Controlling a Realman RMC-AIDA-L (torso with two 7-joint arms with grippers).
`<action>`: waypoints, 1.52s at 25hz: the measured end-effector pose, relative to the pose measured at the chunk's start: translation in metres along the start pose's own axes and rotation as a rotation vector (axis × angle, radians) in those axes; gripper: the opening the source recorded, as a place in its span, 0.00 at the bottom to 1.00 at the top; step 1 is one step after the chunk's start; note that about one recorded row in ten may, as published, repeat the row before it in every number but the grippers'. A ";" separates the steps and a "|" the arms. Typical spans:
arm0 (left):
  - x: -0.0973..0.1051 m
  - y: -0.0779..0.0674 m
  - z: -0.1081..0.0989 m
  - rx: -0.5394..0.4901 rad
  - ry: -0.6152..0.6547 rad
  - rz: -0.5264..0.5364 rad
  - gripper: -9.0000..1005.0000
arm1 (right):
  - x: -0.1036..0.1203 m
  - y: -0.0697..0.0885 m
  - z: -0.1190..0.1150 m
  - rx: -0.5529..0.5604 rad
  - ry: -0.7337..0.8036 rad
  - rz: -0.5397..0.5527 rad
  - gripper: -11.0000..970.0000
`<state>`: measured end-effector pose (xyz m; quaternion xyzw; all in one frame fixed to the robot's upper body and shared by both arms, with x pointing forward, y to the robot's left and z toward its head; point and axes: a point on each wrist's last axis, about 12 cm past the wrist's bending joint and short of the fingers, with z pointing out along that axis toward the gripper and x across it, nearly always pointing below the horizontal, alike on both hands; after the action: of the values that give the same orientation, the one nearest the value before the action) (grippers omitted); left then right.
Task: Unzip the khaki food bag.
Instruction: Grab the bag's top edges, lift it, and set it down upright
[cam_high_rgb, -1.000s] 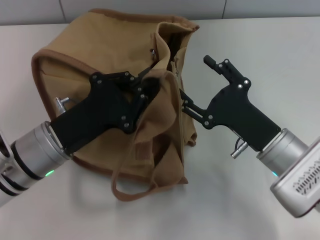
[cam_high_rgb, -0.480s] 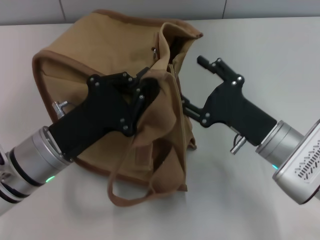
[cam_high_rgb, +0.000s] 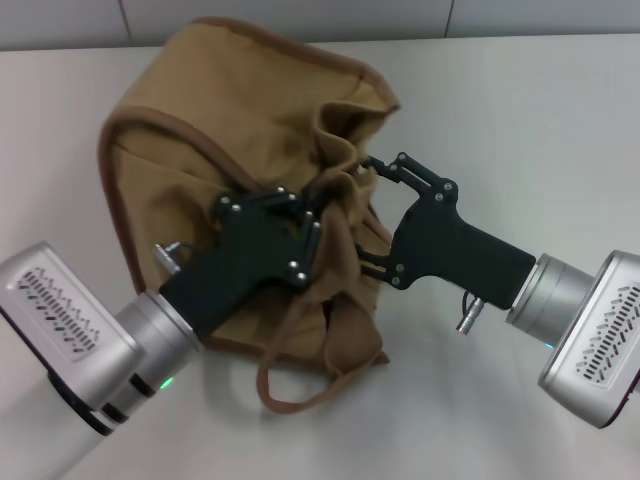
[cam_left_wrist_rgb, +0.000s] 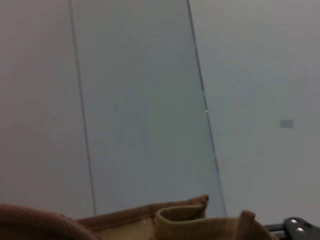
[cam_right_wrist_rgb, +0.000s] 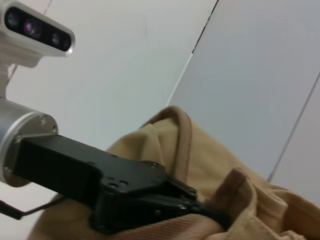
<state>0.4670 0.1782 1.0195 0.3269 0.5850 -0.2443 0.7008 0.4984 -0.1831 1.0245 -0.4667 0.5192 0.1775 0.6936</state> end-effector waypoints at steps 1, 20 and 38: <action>0.000 -0.002 0.001 0.006 -0.004 0.001 0.06 | 0.001 -0.002 -0.003 0.012 0.001 -0.002 0.81; -0.023 0.029 -0.028 -0.175 -0.252 -0.088 0.07 | 0.008 -0.072 -0.081 0.446 0.008 0.051 0.81; -0.032 0.053 -0.035 -0.090 -0.299 -0.148 0.07 | -0.011 -0.048 -0.053 0.263 -0.168 0.129 0.81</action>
<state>0.4756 0.2383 1.0563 0.2112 0.5073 -0.3147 0.7740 0.4992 -0.2483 1.0554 -0.3213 0.5071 0.1905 0.7767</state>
